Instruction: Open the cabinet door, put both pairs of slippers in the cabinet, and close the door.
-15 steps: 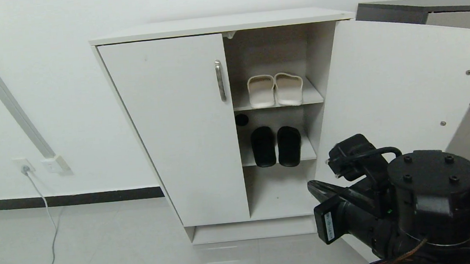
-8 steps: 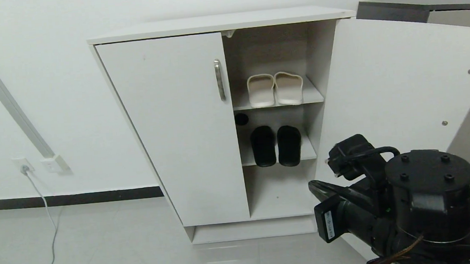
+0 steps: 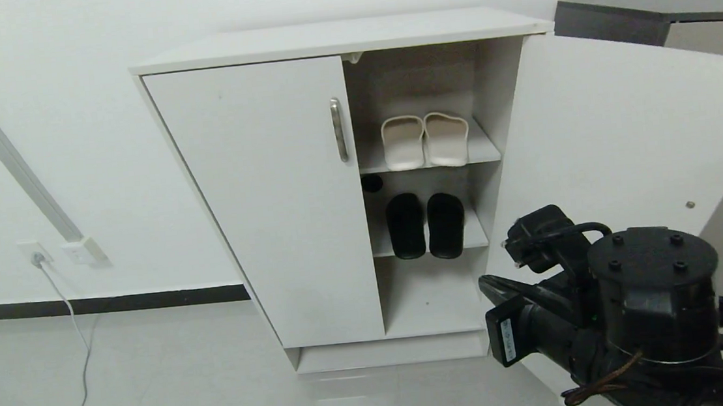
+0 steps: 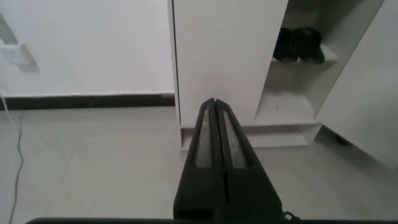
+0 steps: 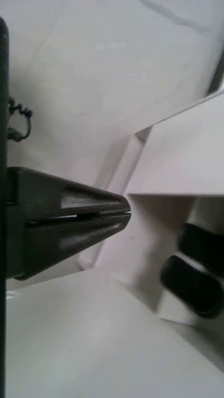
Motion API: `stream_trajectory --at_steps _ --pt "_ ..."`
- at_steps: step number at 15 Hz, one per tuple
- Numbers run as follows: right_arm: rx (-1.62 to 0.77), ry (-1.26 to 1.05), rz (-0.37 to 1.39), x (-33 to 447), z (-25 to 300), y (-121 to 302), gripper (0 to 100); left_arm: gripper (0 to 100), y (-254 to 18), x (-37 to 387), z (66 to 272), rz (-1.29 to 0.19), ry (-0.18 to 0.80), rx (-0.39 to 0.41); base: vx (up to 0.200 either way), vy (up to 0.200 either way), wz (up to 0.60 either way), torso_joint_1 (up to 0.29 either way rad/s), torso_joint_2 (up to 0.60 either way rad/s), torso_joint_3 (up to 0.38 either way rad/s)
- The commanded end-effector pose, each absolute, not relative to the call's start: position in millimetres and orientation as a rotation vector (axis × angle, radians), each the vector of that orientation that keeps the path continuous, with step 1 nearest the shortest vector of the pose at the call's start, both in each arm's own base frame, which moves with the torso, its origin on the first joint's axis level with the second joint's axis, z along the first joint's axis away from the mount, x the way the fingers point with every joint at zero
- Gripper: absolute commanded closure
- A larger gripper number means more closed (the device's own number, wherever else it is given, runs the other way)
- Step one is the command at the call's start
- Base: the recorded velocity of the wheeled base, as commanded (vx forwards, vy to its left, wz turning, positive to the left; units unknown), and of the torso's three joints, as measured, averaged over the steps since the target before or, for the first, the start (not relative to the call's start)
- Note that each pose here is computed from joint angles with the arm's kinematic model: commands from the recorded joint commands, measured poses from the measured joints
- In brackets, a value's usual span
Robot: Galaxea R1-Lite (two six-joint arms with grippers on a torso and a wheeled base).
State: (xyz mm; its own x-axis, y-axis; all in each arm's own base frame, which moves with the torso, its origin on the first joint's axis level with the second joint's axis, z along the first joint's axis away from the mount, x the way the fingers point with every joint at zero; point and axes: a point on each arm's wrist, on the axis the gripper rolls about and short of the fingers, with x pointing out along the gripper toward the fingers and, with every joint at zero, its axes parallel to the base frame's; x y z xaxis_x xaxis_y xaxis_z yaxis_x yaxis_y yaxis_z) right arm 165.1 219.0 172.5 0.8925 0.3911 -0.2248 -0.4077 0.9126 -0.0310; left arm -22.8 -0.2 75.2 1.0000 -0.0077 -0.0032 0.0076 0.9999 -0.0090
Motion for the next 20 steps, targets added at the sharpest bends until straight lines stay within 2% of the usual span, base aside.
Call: stream_trajectory --at_steps 1,9,20 --pt "-0.079 0.217 0.419 164.7 172.1 219.8 100 100 -0.2 -22.8 75.3 -0.008 0.002 -0.009 0.000 0.000 0.00 0.041 -0.57 -0.378" --pt "-0.077 0.215 0.419 164.8 172.9 219.1 100 100 -0.2 -22.8 75.3 -0.008 0.002 -0.009 0.000 0.000 0.00 0.093 -0.48 -0.352" --pt "-0.080 0.219 0.420 164.4 171.7 218.7 100 100 -0.2 -22.8 75.3 -0.008 0.002 -0.009 0.000 0.000 0.00 0.176 -0.50 -0.319"
